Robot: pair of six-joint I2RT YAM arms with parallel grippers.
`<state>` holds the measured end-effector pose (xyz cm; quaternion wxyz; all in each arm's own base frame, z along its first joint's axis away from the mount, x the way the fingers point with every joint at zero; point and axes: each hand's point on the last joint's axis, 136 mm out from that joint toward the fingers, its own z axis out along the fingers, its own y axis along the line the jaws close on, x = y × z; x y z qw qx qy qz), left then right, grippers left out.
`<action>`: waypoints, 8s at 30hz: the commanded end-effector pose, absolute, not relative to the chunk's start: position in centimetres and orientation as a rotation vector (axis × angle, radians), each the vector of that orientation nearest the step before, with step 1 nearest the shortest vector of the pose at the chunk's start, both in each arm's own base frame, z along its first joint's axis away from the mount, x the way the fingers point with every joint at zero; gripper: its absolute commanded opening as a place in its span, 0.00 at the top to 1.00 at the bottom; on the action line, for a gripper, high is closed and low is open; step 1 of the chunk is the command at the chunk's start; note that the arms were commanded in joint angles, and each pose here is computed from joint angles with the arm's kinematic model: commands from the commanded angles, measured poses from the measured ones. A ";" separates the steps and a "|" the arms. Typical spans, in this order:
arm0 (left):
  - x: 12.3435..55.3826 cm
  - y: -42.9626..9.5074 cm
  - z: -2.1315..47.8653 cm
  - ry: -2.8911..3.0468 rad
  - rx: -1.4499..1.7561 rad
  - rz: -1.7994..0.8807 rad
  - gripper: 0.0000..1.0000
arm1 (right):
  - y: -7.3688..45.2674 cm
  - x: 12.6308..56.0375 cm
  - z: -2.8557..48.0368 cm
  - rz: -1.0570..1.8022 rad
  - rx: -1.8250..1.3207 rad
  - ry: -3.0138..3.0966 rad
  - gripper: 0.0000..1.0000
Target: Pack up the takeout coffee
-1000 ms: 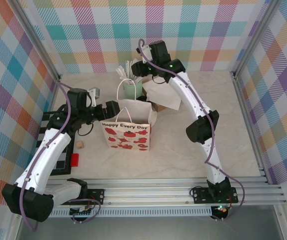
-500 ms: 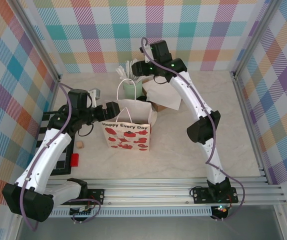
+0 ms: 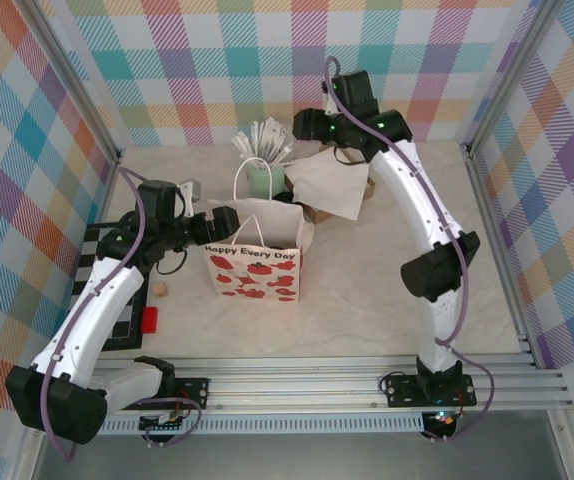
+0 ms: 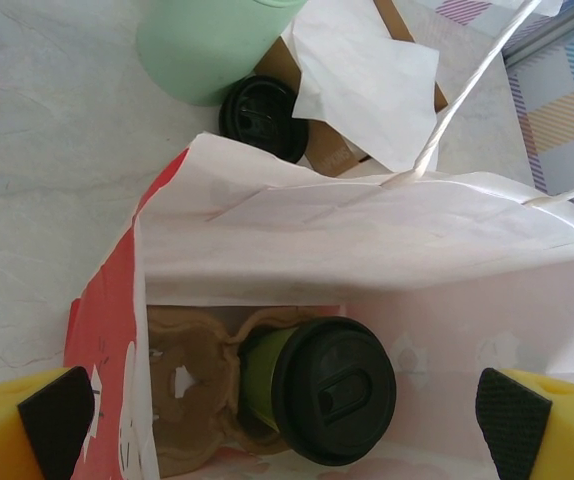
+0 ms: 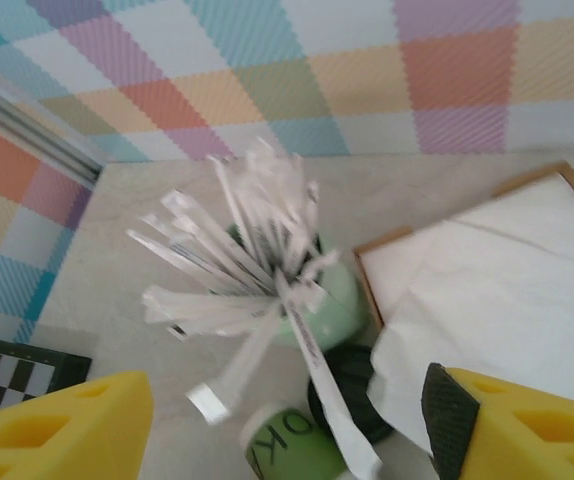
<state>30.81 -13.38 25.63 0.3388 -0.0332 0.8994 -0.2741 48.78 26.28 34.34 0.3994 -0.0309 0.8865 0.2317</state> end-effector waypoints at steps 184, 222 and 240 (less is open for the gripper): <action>20.2 -26.0 35.4 1.454 1.363 -0.903 0.71 | 27.3 26.8 49.4 1.310 0.668 1.949 1.00; 25.2 -24.0 42.9 1.395 1.221 -0.706 0.70 | 31.6 25.0 47.4 1.237 0.596 2.008 0.98; 24.7 -23.1 40.8 1.397 1.476 -0.675 1.00 | 29.3 18.3 37.2 0.580 -1.201 1.799 0.09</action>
